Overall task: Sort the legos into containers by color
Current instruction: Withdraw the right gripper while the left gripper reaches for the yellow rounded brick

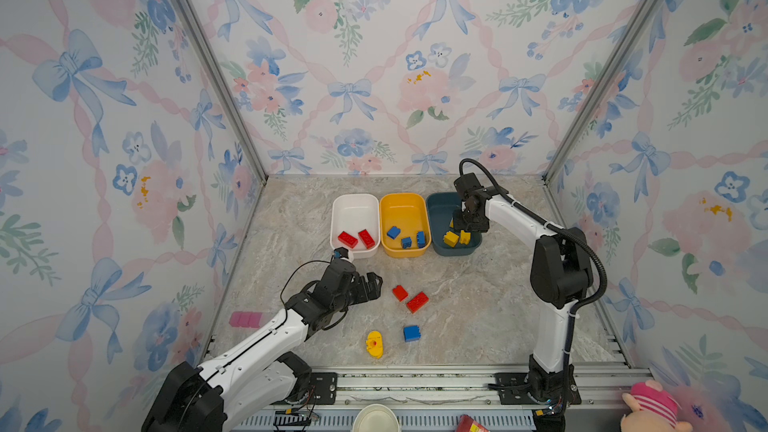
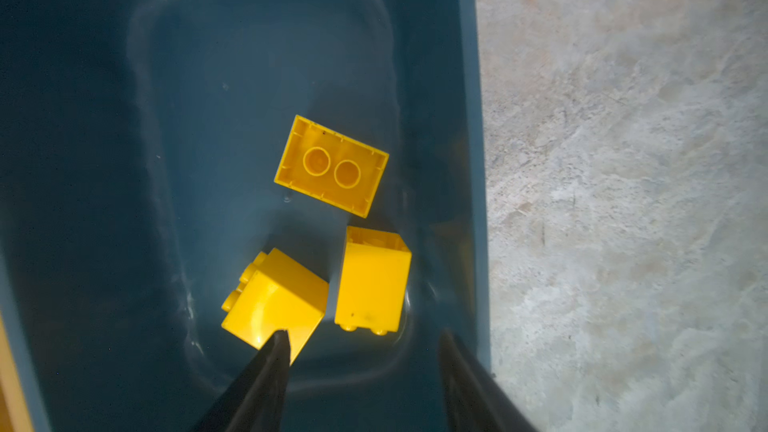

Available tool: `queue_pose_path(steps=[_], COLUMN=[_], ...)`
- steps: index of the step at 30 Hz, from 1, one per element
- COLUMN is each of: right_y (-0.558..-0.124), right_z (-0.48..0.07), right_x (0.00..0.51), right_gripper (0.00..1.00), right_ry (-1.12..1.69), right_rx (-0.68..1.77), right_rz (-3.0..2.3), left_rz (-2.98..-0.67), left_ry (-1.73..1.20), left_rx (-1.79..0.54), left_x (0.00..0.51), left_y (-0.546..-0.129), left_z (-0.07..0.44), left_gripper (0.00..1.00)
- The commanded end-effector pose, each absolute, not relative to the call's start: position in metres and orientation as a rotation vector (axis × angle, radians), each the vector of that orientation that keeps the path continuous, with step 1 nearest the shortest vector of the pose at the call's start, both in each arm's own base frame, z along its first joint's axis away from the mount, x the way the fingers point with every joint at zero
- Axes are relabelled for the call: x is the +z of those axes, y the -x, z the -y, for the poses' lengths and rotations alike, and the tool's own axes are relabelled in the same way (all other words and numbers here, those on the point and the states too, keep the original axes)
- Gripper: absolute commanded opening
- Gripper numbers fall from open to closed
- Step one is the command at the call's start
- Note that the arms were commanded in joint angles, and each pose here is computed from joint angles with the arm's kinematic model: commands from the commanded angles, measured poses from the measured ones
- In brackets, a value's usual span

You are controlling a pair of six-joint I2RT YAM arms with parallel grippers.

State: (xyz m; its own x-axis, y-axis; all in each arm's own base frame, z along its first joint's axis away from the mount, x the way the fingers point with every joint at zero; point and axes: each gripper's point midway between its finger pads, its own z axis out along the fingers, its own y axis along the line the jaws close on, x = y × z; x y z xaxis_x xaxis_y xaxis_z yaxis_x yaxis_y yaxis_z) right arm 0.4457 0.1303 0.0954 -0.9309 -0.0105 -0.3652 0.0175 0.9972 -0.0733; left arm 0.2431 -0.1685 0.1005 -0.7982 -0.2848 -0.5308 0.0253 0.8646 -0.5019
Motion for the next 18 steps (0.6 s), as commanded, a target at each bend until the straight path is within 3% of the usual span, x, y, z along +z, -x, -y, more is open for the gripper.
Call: queue_pose_path(steps=[1, 18], right_y=[-0.432, -0.355], right_z=[-0.131, -0.134], right_x=[0.121, 0.137], right_gripper=[0.63, 0.83], right_ry=[0.004, 0.034], right_rx=[-0.096, 0.074], right_rz=[-2.735, -2.767], left_rz=[-2.46, -2.645], left_ry=[0.221, 0.214], left_rx=[-0.599, -0.413], left_x=[0.094, 0.087], left_y=[-0.235, -0.183], left_z=[0.162, 0.17], left_gripper=[0.97, 0.91])
